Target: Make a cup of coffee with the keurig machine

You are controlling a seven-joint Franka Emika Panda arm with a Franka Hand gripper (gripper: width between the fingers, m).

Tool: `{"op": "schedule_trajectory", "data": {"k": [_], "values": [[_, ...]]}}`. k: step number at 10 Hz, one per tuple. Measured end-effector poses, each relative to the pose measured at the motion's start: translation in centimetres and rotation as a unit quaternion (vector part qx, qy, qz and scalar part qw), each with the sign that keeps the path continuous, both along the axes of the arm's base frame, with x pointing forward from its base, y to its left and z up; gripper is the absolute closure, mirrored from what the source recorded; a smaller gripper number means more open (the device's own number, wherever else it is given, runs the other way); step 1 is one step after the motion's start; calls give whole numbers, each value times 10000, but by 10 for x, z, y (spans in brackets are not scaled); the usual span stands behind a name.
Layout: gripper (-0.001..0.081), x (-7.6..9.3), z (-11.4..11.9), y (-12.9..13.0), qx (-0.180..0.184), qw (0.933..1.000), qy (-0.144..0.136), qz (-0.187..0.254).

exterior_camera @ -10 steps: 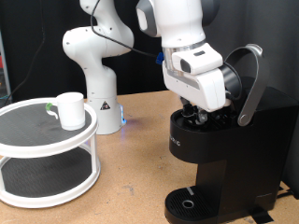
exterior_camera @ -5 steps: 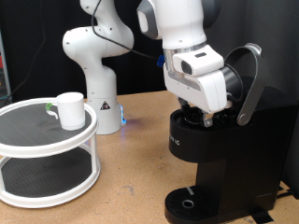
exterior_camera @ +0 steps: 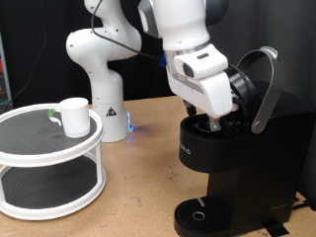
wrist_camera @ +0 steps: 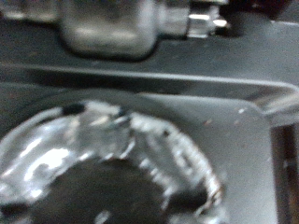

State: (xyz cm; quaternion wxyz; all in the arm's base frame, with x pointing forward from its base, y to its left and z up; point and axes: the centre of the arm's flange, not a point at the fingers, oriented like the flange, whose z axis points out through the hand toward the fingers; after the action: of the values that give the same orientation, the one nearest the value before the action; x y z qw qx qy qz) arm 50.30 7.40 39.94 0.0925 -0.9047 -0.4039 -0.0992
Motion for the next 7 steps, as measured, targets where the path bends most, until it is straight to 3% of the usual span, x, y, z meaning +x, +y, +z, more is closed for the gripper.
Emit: {"op": "schedule_trajectory", "data": {"k": [4,7], "values": [[3,-12,30,-34,372,9993,36,94],[3,-16,46,-41,449,9990,39,77]]}}
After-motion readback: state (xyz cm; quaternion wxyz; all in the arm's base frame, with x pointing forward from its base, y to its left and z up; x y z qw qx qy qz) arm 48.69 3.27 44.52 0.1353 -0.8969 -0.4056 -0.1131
